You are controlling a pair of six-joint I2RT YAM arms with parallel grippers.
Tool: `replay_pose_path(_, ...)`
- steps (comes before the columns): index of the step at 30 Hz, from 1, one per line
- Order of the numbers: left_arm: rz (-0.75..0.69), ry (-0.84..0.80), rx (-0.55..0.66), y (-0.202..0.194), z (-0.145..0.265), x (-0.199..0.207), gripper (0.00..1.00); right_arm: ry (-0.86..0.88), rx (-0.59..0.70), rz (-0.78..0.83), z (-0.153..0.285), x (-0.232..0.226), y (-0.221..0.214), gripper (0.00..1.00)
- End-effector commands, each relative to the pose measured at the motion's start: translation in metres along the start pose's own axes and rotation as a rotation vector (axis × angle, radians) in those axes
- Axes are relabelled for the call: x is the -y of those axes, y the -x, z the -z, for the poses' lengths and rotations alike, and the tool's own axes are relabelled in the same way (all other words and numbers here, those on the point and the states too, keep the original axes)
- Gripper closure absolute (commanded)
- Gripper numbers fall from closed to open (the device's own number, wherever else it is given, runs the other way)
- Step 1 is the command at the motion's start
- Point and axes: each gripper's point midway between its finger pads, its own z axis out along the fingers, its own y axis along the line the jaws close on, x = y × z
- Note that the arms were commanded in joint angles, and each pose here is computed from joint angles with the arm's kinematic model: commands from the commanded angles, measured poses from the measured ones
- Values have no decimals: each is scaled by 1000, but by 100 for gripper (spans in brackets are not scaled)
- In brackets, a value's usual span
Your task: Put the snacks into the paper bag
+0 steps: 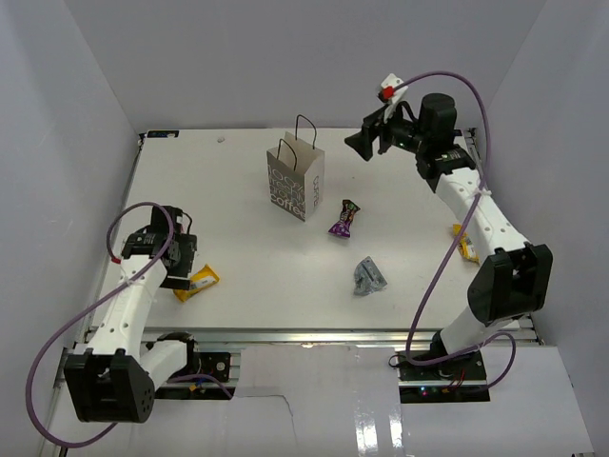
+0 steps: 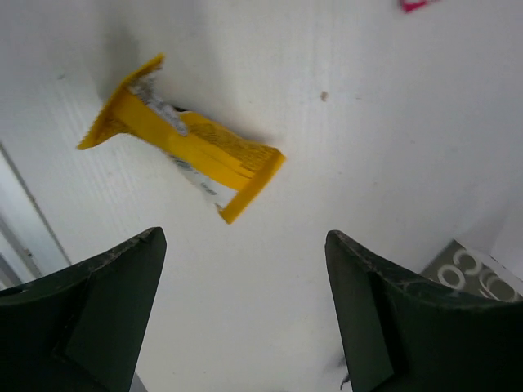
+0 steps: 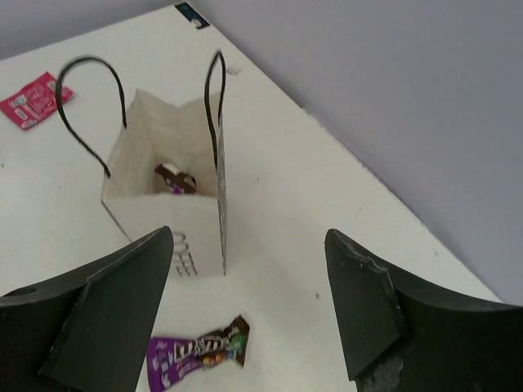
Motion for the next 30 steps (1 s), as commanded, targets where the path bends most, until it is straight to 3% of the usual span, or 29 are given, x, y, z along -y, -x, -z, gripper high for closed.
replay_pose_path(1,142,245,40,1,-6,-47,11,63,-80,-87,33,-12,-35,19)
replay_pose_path(7,187,241,-20,-20,-45,-49,7,74,-186,-153,70,-15,-88,18)
replay_pose_path(12,180,206,56,1,-65,-40,6,151,-274,-184,87,-41,-131,17)
replay_pose_path(19,154,154,53,12,-87,-26,6,222,-311,-248,104,-64,-165,16)
replay_pose_path(22,144,189,18,6,-98,-35,13,233,-312,-255,107,-66,-167,17)
replay_pose_path(23,136,208,5,3,-102,-42,22,235,-313,-258,107,-66,-167,17)
replay_pose_path(26,127,192,-21,-2,-103,-41,35,241,-305,-261,108,-66,-165,18)
replay_pose_path(30,80,79,-7,8,-87,-14,60,243,-303,-264,109,-65,-164,18)
